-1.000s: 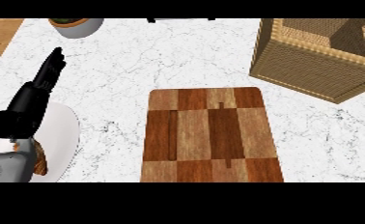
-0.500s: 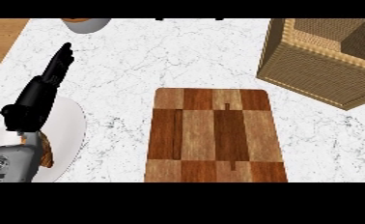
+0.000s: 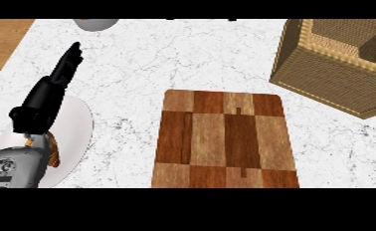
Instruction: Pick the cupcake from the cutting board and place it in the basket
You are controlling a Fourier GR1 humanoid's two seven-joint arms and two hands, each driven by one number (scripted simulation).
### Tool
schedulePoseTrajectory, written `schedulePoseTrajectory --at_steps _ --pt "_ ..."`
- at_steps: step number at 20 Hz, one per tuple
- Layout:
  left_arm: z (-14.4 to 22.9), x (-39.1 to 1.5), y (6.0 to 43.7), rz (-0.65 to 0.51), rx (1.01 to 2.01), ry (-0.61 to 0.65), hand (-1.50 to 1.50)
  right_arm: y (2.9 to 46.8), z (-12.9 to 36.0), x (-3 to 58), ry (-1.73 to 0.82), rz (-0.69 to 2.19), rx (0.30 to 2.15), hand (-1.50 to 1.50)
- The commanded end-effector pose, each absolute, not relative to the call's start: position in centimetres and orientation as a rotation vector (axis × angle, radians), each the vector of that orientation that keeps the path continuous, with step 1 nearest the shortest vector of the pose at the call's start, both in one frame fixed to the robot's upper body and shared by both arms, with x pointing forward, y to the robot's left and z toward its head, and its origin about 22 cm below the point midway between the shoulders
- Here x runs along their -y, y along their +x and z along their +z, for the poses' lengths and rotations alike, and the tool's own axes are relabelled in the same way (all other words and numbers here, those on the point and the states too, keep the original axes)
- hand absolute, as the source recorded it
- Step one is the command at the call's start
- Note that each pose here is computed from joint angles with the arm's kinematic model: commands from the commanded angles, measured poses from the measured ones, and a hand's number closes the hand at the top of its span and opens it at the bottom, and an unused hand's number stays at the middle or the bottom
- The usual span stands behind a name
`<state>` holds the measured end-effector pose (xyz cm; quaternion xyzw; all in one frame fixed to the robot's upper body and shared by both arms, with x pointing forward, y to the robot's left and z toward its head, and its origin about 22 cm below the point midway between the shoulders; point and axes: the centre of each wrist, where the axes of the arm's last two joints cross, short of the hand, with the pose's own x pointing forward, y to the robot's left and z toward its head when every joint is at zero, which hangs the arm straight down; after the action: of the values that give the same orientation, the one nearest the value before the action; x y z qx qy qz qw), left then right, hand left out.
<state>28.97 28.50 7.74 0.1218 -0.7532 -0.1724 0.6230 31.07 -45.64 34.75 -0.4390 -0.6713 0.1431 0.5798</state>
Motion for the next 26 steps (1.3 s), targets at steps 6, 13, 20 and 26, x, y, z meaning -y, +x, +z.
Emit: schedulePoseTrajectory --at_steps 6,13,20,26 --pt "6.9 -29.6 29.0 -0.402 1.737 0.26 0.0 36.8 36.0 39.2 -0.925 0.374 1.452 1.5" --pt "6.7 -29.3 29.7 -0.388 1.728 0.277 0.0 39.7 33.8 38.6 -0.854 0.463 1.335 1.5" --pt "8.0 -29.4 29.9 -0.383 1.726 0.297 0.0 40.4 32.2 37.3 -1.035 0.639 1.088 1.5" --pt "7.0 -30.0 28.7 -0.385 1.716 0.287 0.0 41.0 32.0 37.6 -1.081 0.802 0.979 1.5"
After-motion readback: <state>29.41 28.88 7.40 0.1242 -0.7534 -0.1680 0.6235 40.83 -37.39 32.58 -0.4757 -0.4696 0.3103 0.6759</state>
